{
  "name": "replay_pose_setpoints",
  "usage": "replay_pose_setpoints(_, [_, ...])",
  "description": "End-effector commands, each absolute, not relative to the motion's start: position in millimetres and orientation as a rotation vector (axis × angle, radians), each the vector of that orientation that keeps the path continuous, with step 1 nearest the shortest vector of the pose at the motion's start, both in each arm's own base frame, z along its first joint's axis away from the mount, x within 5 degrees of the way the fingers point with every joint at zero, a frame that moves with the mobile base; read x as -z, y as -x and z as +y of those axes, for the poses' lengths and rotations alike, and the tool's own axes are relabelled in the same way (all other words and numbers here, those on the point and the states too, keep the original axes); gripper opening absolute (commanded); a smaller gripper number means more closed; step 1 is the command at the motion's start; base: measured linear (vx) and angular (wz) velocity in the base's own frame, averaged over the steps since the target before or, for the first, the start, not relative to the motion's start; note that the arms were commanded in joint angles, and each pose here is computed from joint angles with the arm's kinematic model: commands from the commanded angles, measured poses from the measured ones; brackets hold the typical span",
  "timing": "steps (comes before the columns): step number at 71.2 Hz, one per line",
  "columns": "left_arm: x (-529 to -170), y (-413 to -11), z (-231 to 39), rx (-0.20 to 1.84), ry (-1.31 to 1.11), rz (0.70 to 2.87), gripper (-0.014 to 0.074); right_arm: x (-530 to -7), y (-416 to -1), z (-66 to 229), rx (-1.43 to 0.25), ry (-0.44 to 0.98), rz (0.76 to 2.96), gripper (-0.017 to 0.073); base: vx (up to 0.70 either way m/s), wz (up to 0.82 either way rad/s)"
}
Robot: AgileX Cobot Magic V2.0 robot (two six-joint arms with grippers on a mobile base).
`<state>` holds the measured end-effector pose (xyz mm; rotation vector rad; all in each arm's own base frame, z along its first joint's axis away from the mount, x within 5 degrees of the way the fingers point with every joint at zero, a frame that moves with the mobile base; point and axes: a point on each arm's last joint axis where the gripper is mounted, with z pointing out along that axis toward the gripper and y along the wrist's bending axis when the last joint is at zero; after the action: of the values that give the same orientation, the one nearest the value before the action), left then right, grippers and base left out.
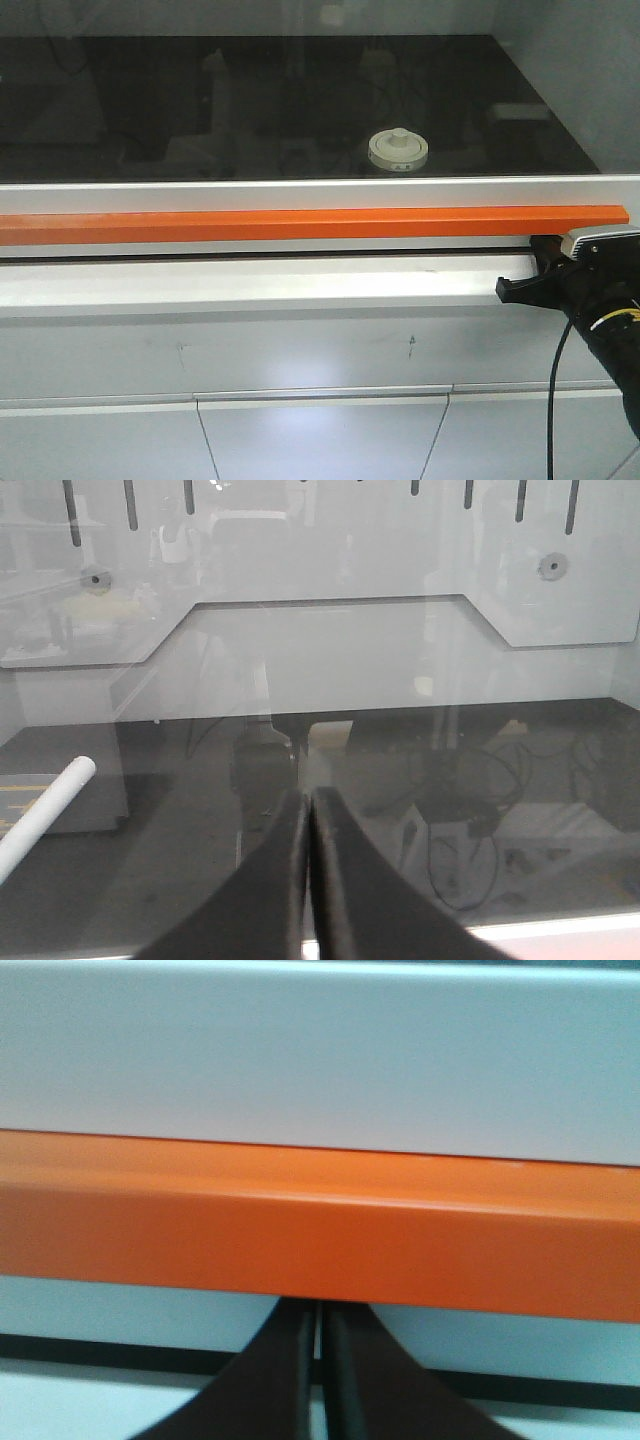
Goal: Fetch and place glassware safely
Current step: 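Position right then left gripper under the orange handle bar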
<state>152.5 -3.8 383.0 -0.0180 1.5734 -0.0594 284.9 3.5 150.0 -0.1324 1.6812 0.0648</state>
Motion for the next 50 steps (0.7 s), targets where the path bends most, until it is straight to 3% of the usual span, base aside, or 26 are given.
replay_pose_setpoints(1, [-397.8, -150.9, -4.1, 0.065, 0.019, 1.495, -0.0007, -179.3, -290.2, 3.2, -0.064, 0.133, 1.464, -0.0001, 0.0, 0.0])
replay_pose_setpoints(33, [-340.1, -206.9, -6.5, 0.079, 0.038, 1.901, -0.0007, -179.2, -290.2, 3.2, -0.064, 0.133, 1.466, -0.0001, 0.0, 0.0])
replay_pose_setpoints(50, [-316.9, -235.9, -6.3, 0.064, 0.035, 1.875, -0.0007, -179.2, -290.2, 3.2, -0.064, 0.133, 1.466, -0.0001, 0.0, 0.0])
